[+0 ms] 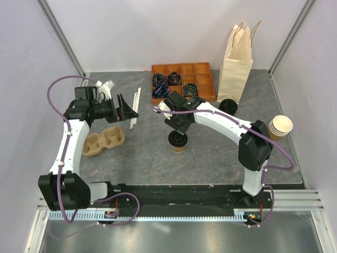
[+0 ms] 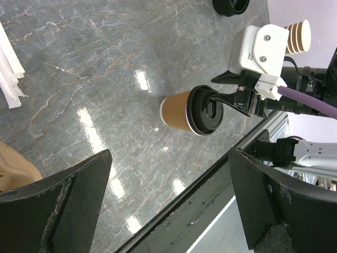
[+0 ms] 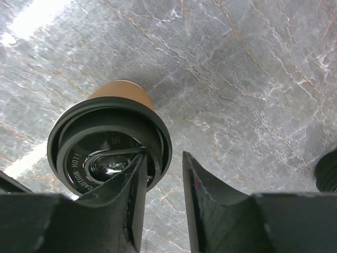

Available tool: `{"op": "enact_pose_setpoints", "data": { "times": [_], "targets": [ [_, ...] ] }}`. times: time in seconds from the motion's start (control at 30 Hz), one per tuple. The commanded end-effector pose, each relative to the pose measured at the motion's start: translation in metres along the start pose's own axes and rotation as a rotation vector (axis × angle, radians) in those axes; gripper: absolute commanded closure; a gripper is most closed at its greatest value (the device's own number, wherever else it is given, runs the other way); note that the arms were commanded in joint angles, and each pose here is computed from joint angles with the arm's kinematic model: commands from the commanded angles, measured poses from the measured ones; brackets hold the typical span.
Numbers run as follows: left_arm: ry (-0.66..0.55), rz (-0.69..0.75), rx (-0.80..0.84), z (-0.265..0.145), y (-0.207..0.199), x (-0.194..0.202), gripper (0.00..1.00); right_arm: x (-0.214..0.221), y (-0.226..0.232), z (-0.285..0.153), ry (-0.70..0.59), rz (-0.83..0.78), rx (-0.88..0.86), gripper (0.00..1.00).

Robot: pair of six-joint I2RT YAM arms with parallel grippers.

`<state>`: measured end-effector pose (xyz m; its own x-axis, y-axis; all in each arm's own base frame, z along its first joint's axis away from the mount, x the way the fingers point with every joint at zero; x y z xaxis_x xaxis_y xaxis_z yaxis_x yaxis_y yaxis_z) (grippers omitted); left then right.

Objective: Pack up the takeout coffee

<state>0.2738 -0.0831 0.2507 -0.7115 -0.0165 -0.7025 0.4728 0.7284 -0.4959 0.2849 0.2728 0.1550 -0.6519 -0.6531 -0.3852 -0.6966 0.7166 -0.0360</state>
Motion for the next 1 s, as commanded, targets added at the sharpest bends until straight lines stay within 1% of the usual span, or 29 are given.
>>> {"op": "enact_pose_setpoints", "data": {
  "times": [0.0,0.07,0.1,0.17,0.23,0.27,0.33,0.43,0.53,0.57,0.63,0.67,0.73,0.77,0.83,0.87,0.97],
  "targets": [
    [-0.043,0.013,0.010,-0.005,-0.005,-0.012,0.00,-0.015,0.006,-0.021,-0.041,0.010,-0.037,0.59],
    [-0.049,0.020,0.021,-0.006,-0.008,-0.013,0.00,-0.023,0.006,-0.034,-0.074,0.007,-0.045,0.58],
    [-0.052,0.024,0.036,-0.006,-0.010,-0.013,0.00,-0.024,0.007,-0.043,-0.092,0.005,-0.047,0.54],
    [-0.066,0.038,0.057,-0.009,-0.014,-0.015,0.00,-0.023,0.012,-0.054,-0.113,-0.013,-0.096,0.48],
    [-0.080,0.060,0.073,-0.010,-0.018,-0.018,0.00,-0.022,0.012,-0.068,-0.142,-0.031,-0.113,0.47],
    [-0.088,0.075,0.087,-0.011,-0.021,-0.019,0.00,-0.020,0.011,-0.070,-0.145,-0.030,-0.119,0.43],
    [-0.107,0.088,0.085,-0.012,-0.022,-0.021,0.00,-0.018,0.009,-0.079,-0.164,-0.027,-0.123,0.40],
    [-0.107,0.079,0.101,-0.010,-0.021,-0.022,0.00,-0.010,0.002,-0.074,-0.142,-0.019,-0.128,0.41],
    [-0.108,0.071,0.108,-0.008,-0.020,-0.023,0.00,-0.005,-0.004,-0.068,-0.120,-0.003,-0.133,0.49],
    [-0.108,0.072,0.108,-0.007,-0.020,-0.024,0.00,-0.004,-0.004,-0.068,-0.118,-0.004,-0.142,0.55],
    [-0.112,0.073,0.105,-0.008,-0.020,-0.024,0.00,-0.005,-0.005,-0.066,-0.118,0.004,-0.165,0.62],
    [-0.112,0.071,0.100,-0.007,-0.019,-0.024,0.00,-0.006,-0.004,-0.066,-0.117,0.004,-0.173,0.70],
    [-0.113,0.072,0.099,-0.007,-0.019,-0.024,0.00,-0.005,-0.003,-0.061,-0.106,0.008,-0.185,0.78],
    [-0.114,0.072,0.096,-0.007,-0.018,-0.024,0.00,-0.004,-0.002,-0.057,-0.093,0.009,-0.197,0.86],
    [-0.113,0.069,0.096,-0.007,-0.018,-0.024,0.00,-0.003,-0.001,-0.053,-0.083,0.015,-0.213,0.93],
    [-0.111,0.066,0.096,-0.007,-0.018,-0.023,0.00,-0.004,0.002,-0.050,-0.079,0.015,-0.229,0.99],
    [-0.107,0.064,0.099,-0.006,-0.017,-0.019,0.00,-0.003,0.004,-0.044,-0.065,0.023,-0.248,1.00]
  ]
}}
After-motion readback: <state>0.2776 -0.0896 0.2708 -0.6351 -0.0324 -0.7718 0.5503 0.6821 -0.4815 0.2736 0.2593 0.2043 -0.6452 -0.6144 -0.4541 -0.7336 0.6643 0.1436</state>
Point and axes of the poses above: each gripper's point midway between its finger pads, its own z axis out along the fingers, its own y axis along the line the jaws close on, x = y × z, the point moved 4 cm from there along -z, back along the fingers, and after that the axes turned 13 degrees about z, right-handed, at the moved point
